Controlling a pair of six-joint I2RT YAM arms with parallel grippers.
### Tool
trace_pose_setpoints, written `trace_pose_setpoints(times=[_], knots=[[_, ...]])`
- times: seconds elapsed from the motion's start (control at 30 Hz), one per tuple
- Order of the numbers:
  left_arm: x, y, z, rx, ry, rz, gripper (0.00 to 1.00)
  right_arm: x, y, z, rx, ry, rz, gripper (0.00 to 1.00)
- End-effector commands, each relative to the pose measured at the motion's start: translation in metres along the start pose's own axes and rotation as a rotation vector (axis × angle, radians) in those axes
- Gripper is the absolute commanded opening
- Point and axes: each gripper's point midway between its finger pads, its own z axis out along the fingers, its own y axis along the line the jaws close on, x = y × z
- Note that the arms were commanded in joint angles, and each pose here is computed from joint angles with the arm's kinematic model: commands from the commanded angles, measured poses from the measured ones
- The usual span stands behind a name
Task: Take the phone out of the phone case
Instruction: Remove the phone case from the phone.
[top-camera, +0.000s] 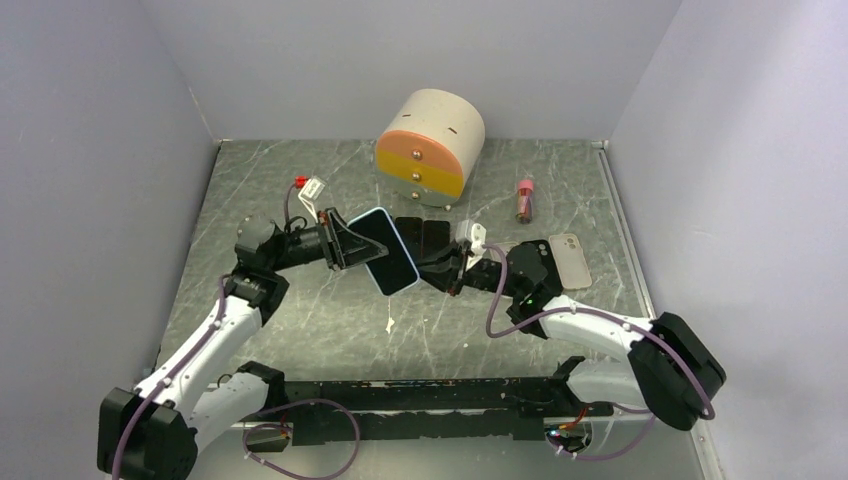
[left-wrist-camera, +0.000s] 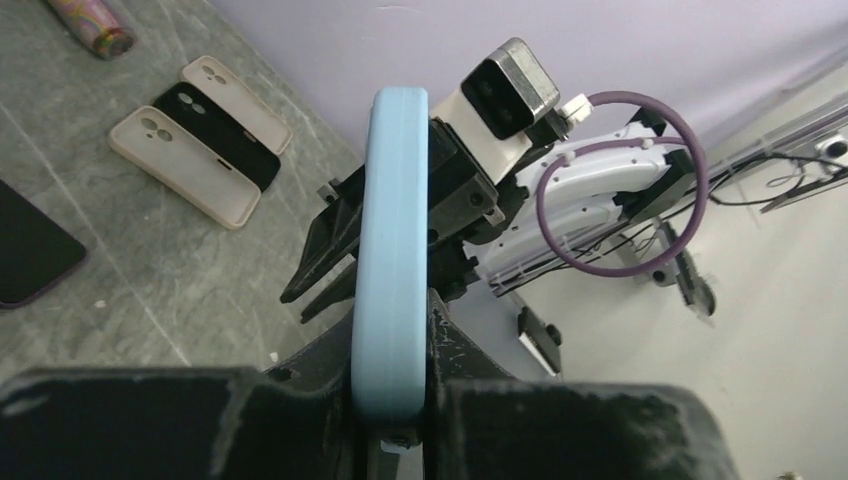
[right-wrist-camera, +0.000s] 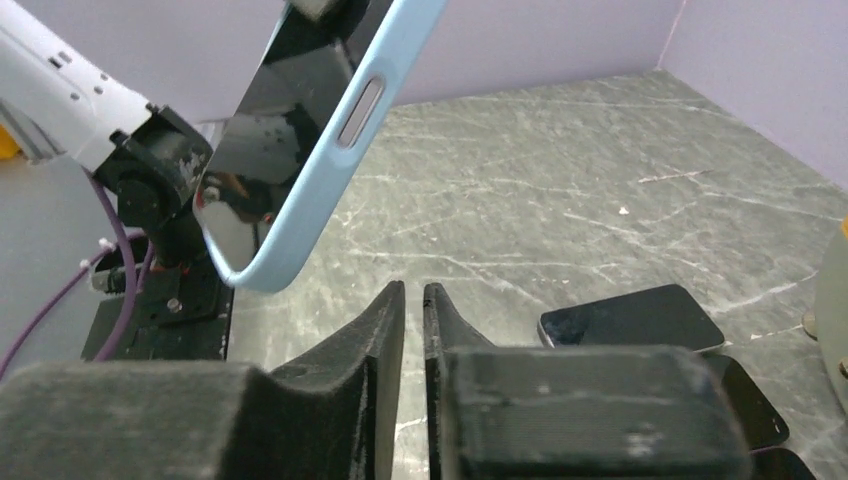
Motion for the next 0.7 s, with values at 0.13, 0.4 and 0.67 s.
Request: trace_pose_setpoints(times=[0.13,0.4,0.67], knots=[[-0.006,-0.019,-0.009,-0.048,0.098,0.196,0.02,0.004,0.022,-0.012,-0.125,0.128,-0.057,0.41],[0.001,-0.025,-0.012,0.006,0.201,0.277,0.02,-0.019,0.040,-0.007,-0.243,0.120,-0.048,0.55],[0.003,-0.030,-0.012,0.048,0.242,0.323,0.03,-0.031,0.052,0.001,-0.353,0.115,0.004,0.56]])
